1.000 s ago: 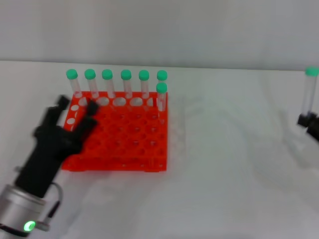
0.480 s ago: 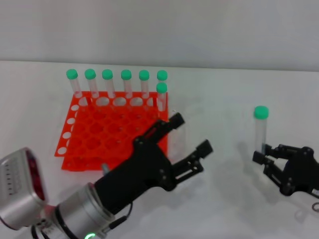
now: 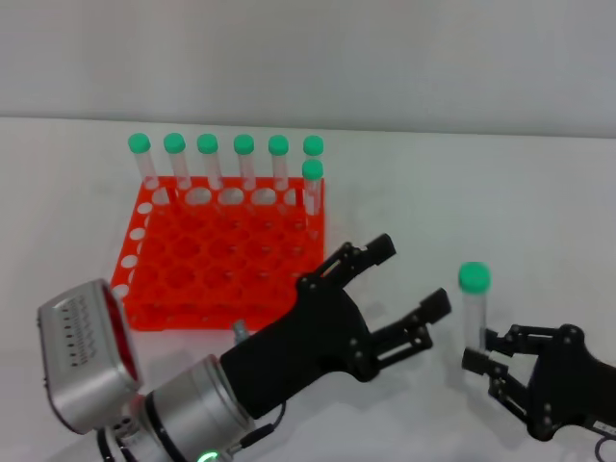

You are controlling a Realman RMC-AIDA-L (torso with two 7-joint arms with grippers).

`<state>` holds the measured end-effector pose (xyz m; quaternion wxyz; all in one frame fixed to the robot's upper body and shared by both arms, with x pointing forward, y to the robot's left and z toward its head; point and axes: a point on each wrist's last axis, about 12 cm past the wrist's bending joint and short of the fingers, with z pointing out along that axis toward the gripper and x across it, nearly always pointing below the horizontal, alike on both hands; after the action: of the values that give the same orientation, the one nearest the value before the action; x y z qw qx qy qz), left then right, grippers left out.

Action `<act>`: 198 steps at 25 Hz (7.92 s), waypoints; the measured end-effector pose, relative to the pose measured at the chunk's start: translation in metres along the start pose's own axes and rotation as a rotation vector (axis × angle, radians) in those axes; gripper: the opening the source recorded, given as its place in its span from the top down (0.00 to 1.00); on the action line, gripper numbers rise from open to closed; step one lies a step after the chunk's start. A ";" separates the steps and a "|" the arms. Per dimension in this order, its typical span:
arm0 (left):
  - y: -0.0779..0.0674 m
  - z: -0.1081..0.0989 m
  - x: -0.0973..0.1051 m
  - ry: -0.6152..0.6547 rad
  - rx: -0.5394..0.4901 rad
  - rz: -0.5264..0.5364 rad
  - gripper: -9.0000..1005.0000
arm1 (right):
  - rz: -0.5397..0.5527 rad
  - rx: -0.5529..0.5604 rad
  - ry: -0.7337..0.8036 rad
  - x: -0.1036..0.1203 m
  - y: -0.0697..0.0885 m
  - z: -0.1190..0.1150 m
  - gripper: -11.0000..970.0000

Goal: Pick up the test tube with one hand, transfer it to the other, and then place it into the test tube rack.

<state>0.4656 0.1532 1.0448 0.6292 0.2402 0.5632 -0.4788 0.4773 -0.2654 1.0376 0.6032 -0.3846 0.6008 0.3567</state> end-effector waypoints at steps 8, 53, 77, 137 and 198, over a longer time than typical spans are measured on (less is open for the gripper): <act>-0.001 0.010 0.003 0.046 0.036 0.004 0.15 | -0.019 -0.024 0.010 -0.001 0.000 0.003 0.76; 0.001 0.023 0.005 0.113 0.075 0.035 0.79 | -0.049 -0.048 0.046 -0.001 -0.006 0.011 0.74; 0.034 -0.083 -0.028 -0.257 -0.559 0.263 0.79 | 0.118 0.691 -0.029 0.018 -0.035 -0.071 0.15; 0.120 0.018 -0.018 0.261 -0.589 0.237 0.79 | 0.102 0.643 -0.091 0.008 -0.042 -0.053 0.16; 0.066 -0.148 -0.016 -0.228 -1.024 0.056 0.12 | 0.199 1.030 -0.146 0.033 -0.018 -0.084 0.16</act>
<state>0.4539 0.3111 1.0069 0.7360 -0.1368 0.6462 -0.1481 0.4567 -0.3495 1.0067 0.7175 0.0464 0.6882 0.0966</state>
